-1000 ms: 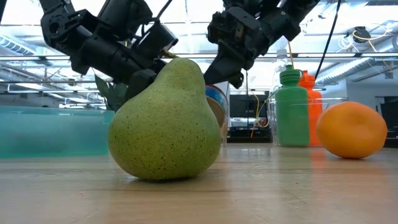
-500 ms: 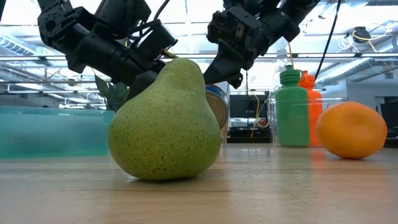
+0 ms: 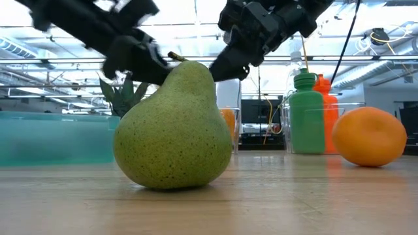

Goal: Pick & Place Food Item
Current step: Stack the blue and pink tuna can on top of the green tuna can in the blue bin

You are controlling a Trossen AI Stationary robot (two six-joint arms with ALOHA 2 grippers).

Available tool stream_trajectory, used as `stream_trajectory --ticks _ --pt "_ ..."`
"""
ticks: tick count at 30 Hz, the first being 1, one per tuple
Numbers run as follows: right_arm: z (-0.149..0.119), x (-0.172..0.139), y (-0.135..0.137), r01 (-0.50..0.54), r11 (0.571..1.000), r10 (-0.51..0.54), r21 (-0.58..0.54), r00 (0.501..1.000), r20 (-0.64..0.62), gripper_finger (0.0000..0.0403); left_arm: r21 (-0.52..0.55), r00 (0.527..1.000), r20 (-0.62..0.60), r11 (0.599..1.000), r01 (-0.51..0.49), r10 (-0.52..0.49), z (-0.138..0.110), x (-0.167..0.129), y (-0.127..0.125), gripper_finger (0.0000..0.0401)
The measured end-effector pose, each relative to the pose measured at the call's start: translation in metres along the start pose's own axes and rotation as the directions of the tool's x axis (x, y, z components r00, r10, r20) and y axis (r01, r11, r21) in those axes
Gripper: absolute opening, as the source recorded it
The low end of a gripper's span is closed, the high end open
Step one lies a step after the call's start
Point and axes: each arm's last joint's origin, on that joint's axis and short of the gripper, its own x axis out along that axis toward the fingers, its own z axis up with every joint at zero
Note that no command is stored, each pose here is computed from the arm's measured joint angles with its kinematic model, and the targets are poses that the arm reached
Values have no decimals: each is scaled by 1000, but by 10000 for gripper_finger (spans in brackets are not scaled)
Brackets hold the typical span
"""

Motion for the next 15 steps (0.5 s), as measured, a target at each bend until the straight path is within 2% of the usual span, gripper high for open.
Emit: stream_trajectory --ticks 3,5,10,13,15 --pt "-11 -4 2 -21 1000 22 13 998 -66 225 1 992 -77 995 -96 95 1 -29 3 190" --pt "-14 -2 3 -32 999 32 -9 999 -25 241 -6 982 -106 987 -158 156 1 -50 4 190" --pt "-34 2 3 -15 1000 15 -23 999 34 244 -74 958 -248 983 -167 144 0 -95 14 190" --pt "-36 2 1 -5 999 9 -35 991 134 231 -117 919 -369 973 -197 142 3 -111 22 190" --pt "-40 1 -2 21 999 -16 -26 985 174 222 -115 874 -470 973 -198 122 4 -119 25 190"
